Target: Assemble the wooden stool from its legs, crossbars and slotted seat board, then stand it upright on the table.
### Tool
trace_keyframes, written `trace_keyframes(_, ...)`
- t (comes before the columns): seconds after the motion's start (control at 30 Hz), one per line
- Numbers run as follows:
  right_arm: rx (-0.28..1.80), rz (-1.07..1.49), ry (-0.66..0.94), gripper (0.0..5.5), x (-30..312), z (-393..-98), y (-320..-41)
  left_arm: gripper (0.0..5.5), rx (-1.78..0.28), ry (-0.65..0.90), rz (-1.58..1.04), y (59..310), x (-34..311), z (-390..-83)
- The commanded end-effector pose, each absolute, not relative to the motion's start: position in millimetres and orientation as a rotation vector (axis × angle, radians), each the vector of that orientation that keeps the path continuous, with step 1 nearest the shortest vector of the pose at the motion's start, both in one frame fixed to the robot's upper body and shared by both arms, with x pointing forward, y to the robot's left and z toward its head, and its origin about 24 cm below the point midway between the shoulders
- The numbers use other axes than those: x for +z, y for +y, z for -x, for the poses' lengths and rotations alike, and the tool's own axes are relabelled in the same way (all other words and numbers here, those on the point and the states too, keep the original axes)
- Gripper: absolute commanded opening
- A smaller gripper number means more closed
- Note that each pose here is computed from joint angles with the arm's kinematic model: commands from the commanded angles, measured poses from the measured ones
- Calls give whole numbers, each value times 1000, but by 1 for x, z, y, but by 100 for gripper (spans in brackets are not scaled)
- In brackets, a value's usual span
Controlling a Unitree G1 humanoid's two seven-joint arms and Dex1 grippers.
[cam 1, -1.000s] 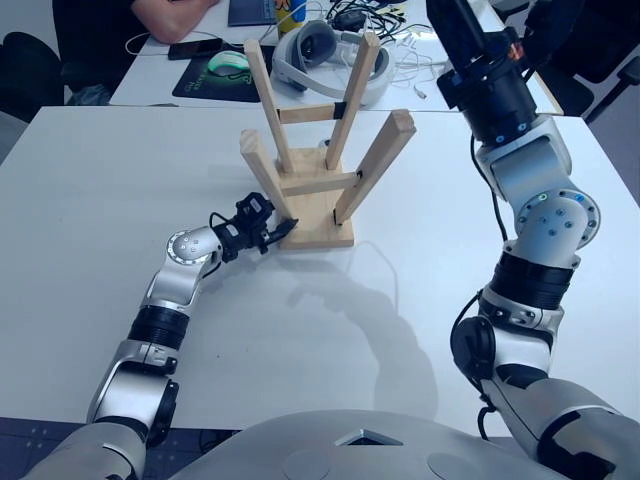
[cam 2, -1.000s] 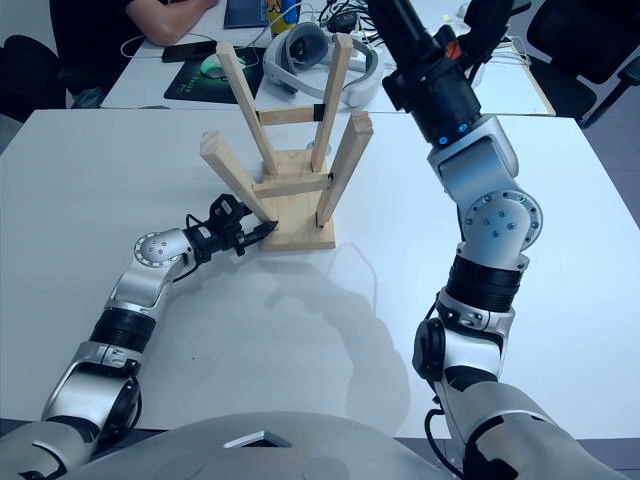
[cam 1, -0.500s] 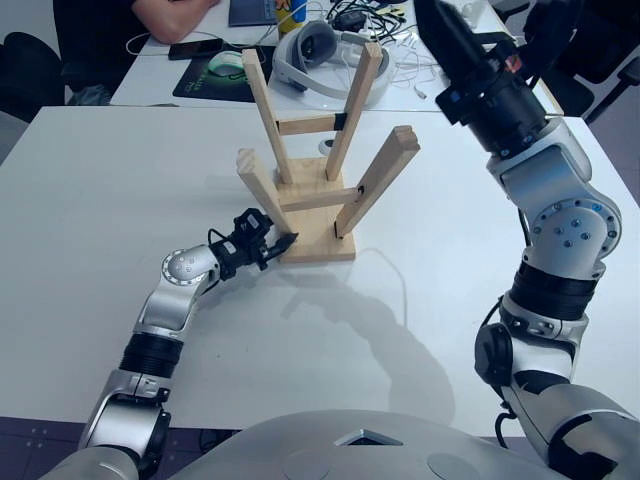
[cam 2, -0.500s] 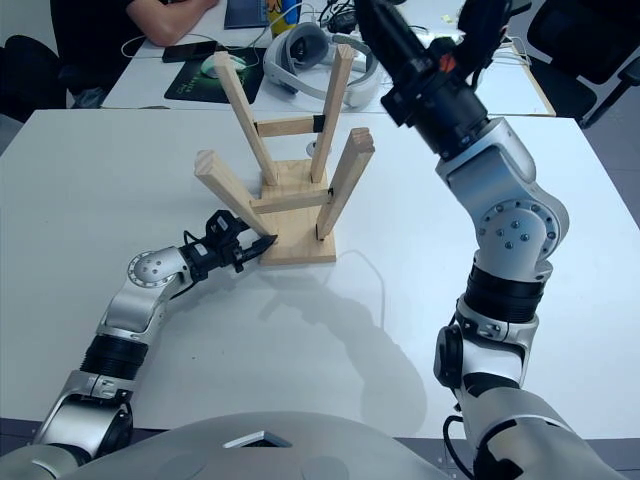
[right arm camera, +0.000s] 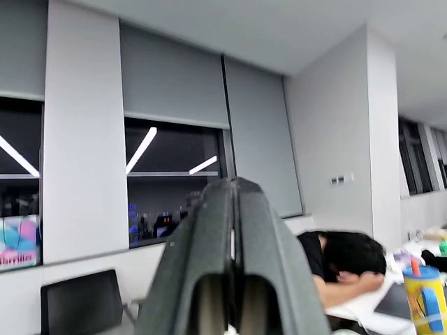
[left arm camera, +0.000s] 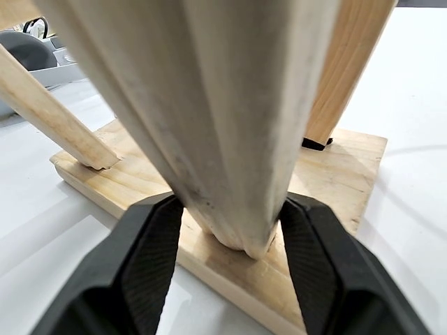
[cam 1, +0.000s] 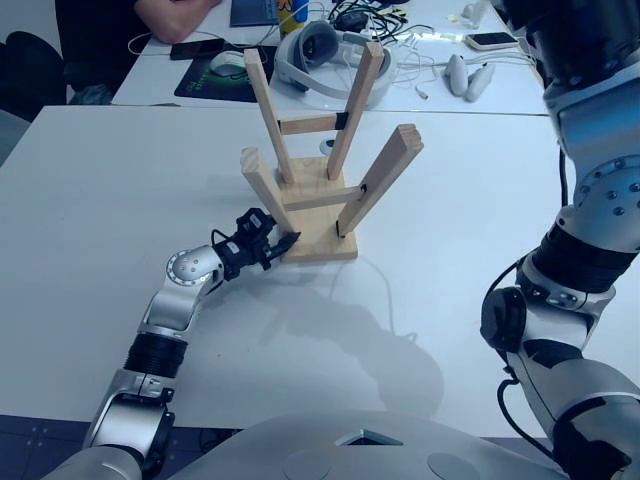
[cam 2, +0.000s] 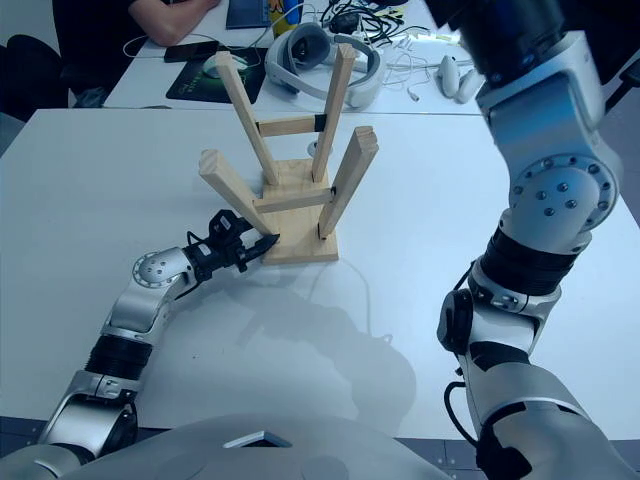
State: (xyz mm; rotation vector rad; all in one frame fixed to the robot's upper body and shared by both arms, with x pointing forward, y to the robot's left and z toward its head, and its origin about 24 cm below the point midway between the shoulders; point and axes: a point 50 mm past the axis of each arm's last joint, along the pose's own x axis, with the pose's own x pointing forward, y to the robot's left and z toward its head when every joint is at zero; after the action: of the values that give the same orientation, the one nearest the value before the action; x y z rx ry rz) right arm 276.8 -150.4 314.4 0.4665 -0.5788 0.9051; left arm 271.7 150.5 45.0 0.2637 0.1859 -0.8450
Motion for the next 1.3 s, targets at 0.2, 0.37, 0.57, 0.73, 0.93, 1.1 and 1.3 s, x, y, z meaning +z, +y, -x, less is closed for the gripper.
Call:
trace_keyframes(0.2, 1023, -377, 261, 0, 139, -243, -96, 219, -855, 264, -256, 148, 36, -262)
trace_keyframes(0.37, 884, -461, -246, 0, 226, -273, -115, 218, -865, 289, -227, 142, 30, -252)
trace_keyframes(0.57, 885, -576, -483, 0, 297, -274, -140, 218, -843, 305, -203, 140, 25, -247)
trace_keyframes(0.73, 908, -611, -629, 0, 340, -265, -157, 217, -815, 314, -200, 145, 23, -245)
trace_keyframes(0.93, 938, -543, -561, 0, 323, -263, -145, 217, -822, 317, -201, 144, 24, -245)
trace_keyframes(1.1, 900, -464, 286, 0, 148, -260, -70, 217, -884, 297, -201, 128, 30, -241)
trace_keyframes(1.3, 813, -504, -125, 0, 217, -276, -89, 217, -915, 270, -163, 108, 40, -231)
